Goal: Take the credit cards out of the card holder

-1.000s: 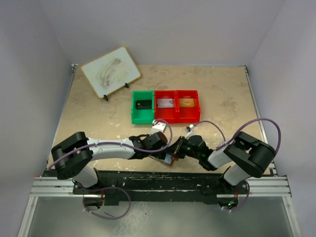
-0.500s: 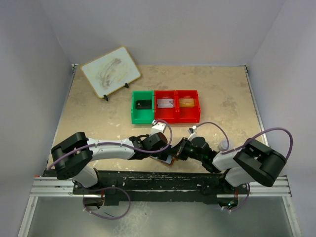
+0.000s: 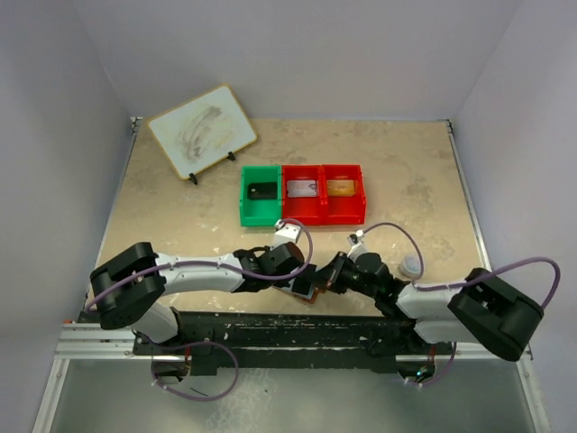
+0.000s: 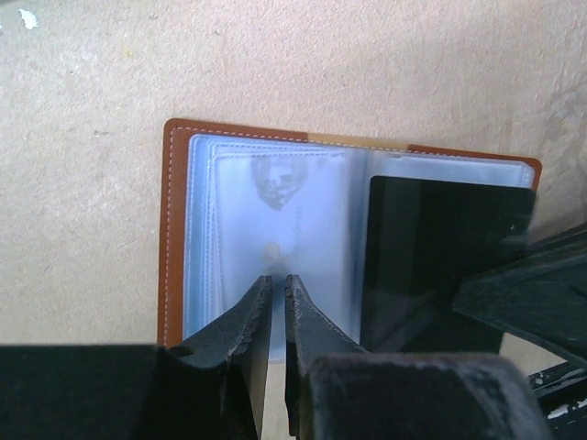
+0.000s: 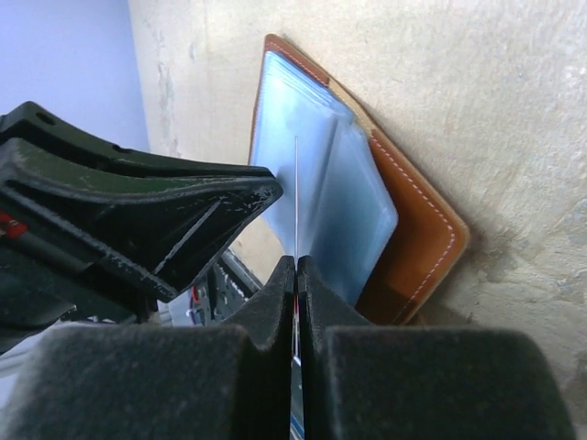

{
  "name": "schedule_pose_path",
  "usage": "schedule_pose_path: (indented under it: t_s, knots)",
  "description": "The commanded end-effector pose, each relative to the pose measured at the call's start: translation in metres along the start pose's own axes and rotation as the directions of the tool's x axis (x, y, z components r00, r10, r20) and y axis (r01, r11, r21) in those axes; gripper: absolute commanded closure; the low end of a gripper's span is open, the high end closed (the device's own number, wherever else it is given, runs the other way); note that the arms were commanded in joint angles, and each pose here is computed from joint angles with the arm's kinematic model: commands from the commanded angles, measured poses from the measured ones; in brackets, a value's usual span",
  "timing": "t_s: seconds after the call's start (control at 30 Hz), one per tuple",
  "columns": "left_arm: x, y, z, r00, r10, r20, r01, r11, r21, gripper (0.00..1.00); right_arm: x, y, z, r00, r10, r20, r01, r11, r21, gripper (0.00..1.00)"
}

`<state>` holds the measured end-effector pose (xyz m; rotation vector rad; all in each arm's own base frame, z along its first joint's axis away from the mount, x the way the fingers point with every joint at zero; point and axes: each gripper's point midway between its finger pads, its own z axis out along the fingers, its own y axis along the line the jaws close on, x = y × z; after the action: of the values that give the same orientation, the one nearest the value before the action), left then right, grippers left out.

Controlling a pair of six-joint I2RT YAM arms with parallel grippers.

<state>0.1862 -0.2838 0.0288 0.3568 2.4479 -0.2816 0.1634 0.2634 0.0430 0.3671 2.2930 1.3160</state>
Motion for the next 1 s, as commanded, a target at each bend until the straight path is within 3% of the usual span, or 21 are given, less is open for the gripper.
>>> schedule_pose_path:
  t_s: [0.0, 0.27, 0.47, 0.63, 0.73, 0.83, 0.97]
  knots:
    - [0.001, 0.01, -0.008, 1.0, -0.013, 0.01, 0.013, 0.999, -0.031, 0.91, -0.01, 0.007, -0.005, 0.995, -0.087, 0.047, 0.087, 0.996, -0.008, 1.0]
    - [-0.018, 0.001, -0.022, 0.997, -0.046, 0.055, 0.044, 0.999, 0.024, 0.84, -0.039, 0.026, -0.022, 0.962, -0.188, 0.2, 0.198, 0.98, -0.03, 1.0]
    - [-0.046, 0.026, -0.045, 0.981, -0.107, 0.161, 0.109, 0.994, -0.002, 0.43, -0.062, 0.05, -0.041, 0.889, -0.326, 0.321, 0.357, 0.933, -0.041, 1.0]
    - [-0.068, 0.067, -0.056, 0.958, -0.194, 0.21, 0.21, 0.976, -0.056, 0.37, -0.085, 0.092, -0.059, 0.761, -0.482, 0.434, 0.551, 0.833, -0.041, 1.0]
    - [-0.082, 0.1, -0.068, 0.954, -0.182, 0.236, 0.228, 0.957, -0.182, 0.35, -0.096, 0.119, -0.064, 0.668, -0.571, 0.477, 0.661, 0.749, -0.03, 1.0]
    - [-0.093, 0.138, -0.093, 0.932, -0.189, 0.308, 0.294, 0.894, -0.339, 0.28, -0.104, 0.137, -0.061, 0.575, -0.648, 0.5, 0.747, 0.664, 0.002, 1.0]
    - [-0.124, 0.16, -0.146, 0.887, -0.194, 0.419, 0.359, 0.86, -0.363, 0.27, -0.115, 0.15, -0.043, 0.461, -0.753, 0.47, 0.829, 0.554, 0.074, 1.0]
